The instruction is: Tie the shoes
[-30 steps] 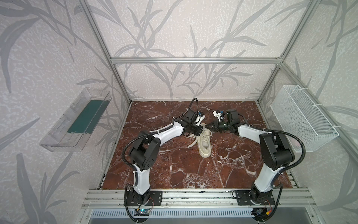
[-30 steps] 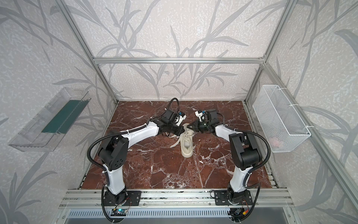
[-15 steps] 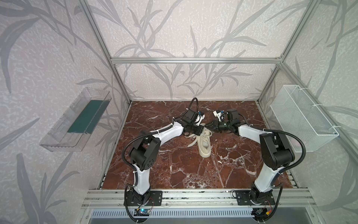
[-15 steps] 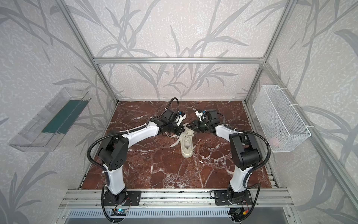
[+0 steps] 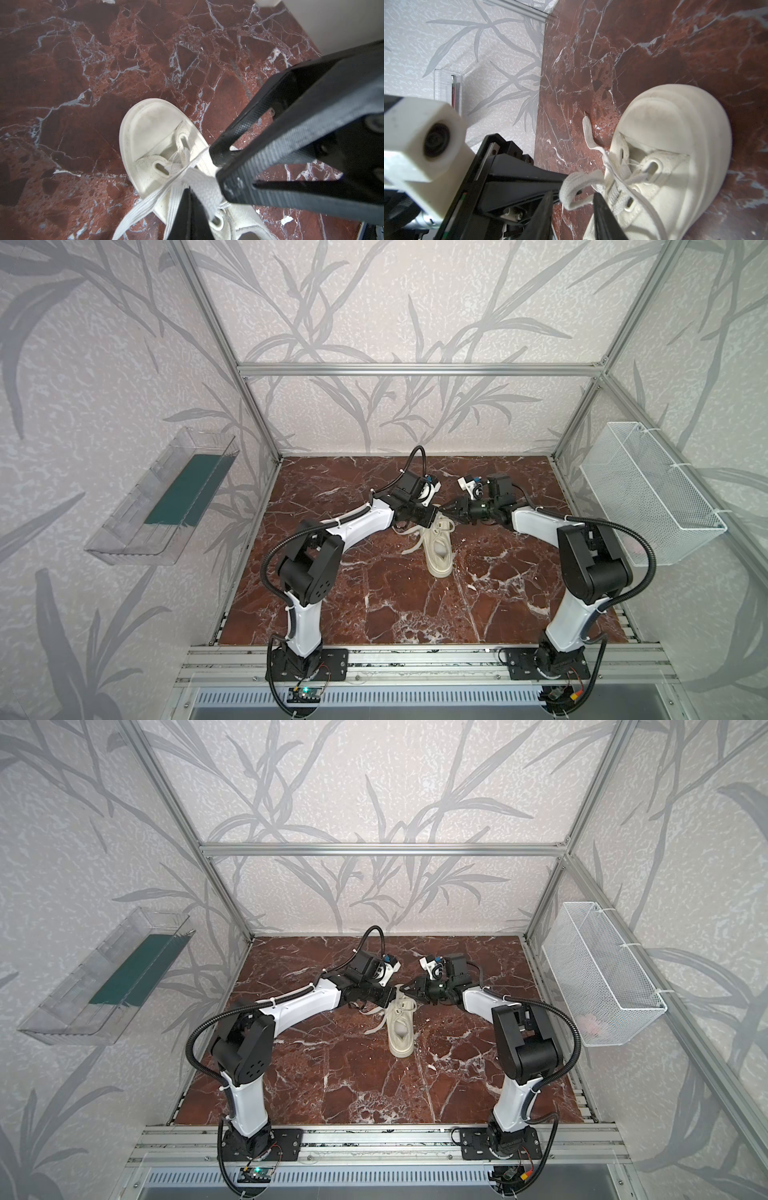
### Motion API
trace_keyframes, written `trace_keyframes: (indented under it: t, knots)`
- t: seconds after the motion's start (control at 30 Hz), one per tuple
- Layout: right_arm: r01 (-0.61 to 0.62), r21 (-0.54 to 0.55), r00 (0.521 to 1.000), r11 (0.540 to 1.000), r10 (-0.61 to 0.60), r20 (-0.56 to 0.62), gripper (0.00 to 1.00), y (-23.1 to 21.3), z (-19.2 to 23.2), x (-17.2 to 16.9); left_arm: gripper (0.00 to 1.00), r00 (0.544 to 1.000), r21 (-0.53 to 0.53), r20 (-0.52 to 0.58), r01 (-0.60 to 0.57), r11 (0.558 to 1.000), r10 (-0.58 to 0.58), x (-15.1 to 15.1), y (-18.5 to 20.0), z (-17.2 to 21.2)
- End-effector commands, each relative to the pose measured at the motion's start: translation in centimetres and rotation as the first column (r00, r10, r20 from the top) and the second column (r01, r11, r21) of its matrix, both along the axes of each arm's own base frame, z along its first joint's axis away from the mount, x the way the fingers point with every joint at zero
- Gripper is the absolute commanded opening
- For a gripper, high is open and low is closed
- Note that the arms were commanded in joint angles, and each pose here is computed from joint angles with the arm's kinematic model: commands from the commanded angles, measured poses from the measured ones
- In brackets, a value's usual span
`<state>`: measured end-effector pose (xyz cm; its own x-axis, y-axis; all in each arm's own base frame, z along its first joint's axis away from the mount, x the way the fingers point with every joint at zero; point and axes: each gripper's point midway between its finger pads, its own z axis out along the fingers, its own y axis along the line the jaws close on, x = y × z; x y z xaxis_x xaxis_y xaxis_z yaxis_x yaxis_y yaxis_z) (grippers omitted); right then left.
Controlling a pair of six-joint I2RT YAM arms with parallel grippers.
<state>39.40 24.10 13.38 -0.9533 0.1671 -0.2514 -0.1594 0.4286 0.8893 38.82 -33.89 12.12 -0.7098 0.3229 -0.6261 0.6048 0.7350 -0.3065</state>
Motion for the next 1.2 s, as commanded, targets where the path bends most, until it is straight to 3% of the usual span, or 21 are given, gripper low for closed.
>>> trace_keyframes:
  t: [0.0, 0.53, 0.8, 1.0, 1.17]
  knots:
    - [-0.007, 0.017, 1.0, 1.0, 0.007, 0.021, 0.37, 0.0, 0.8, -0.1, 0.0, 1.0, -0.032, 0.011, -0.01, 0.999, 0.011, 0.5, -0.4, 1.1]
    - [-0.017, 0.11, 0.999, 0.994, 0.02, -0.029, 0.32, 1.1, 0.6, 0.2, 0.0, 1.0, -0.094, 0.016, -0.012, 0.996, 0.014, 0.6, -1.2, 2.2]
    - [-0.004, 0.125, 0.998, 0.992, 0.012, -0.063, 0.35, 1.0, -0.2, -0.1, 0.0, 1.0, -0.12, 0.02, -0.021, 0.993, 0.023, 0.6, -1.3, 2.4]
    - [0.003, 0.135, 0.998, 0.991, 0.007, -0.069, 0.23, 1.1, -0.3, 0.0, 0.0, 1.0, -0.119, 0.018, -0.022, 0.993, 0.024, 0.5, -1.3, 2.4]
    - [0.008, 0.139, 0.997, 0.99, 0.001, -0.071, 0.05, 1.0, -0.3, 0.0, 0.0, 0.999, -0.11, 0.018, -0.029, 0.993, 0.031, 0.5, -0.9, 2.2]
